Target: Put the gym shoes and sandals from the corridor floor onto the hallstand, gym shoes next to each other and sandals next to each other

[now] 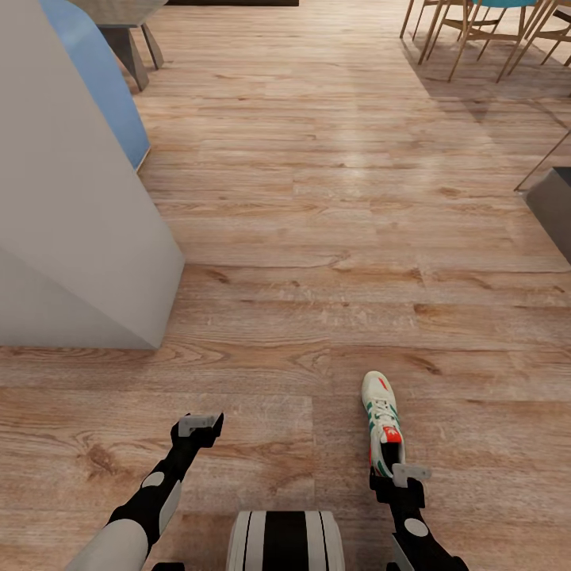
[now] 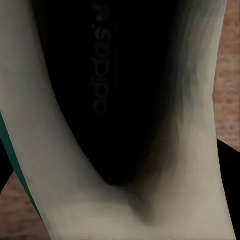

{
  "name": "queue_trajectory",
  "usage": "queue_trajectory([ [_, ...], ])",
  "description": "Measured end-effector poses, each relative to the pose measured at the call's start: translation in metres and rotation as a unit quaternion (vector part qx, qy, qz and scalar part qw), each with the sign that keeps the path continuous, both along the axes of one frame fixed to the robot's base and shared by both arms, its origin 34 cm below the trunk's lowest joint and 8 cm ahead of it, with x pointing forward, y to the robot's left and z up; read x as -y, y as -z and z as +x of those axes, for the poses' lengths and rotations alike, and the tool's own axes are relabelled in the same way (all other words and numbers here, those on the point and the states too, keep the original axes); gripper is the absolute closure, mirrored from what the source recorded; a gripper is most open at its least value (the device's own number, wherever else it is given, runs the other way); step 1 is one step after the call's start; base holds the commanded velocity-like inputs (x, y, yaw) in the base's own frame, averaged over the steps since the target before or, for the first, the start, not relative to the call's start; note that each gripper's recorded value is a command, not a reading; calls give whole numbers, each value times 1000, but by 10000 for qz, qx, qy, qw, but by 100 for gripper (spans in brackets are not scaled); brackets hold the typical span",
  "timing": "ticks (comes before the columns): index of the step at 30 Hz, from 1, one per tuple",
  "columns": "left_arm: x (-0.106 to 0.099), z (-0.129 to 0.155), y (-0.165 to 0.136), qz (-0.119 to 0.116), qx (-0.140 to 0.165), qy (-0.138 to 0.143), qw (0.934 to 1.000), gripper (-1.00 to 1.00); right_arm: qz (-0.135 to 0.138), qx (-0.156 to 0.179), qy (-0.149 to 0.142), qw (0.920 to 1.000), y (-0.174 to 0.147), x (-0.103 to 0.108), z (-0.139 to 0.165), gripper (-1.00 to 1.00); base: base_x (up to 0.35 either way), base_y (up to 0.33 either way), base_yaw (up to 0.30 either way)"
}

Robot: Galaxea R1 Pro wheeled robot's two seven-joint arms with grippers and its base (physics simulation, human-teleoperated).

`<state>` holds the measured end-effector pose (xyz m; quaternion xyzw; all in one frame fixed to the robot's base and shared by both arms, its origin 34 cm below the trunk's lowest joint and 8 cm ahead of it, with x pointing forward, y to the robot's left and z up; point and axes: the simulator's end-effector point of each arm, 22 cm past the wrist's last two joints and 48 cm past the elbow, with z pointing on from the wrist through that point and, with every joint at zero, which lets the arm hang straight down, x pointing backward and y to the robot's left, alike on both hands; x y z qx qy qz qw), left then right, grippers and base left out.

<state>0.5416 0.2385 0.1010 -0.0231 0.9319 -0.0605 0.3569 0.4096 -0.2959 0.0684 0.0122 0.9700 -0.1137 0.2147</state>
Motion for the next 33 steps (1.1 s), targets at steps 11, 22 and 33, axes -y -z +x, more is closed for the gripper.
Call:
queue_trajectory([
  [11, 0, 0, 0, 4, 5, 0, 10000, -100, 0, 0, 0, 10000, 0, 0, 0, 100, 0, 0, 0],
  [22, -2, 14, -18, 14, 184, -5, 9998, -100, 12, 180, 14, 9998, -13, 0, 15, 100, 0, 0, 0],
  [33, -10, 33, -42, 66, 441, -76, 9990, -100, 13, 599, -24, 9982, -34, 0, 41, 100, 0, 0, 0],
])
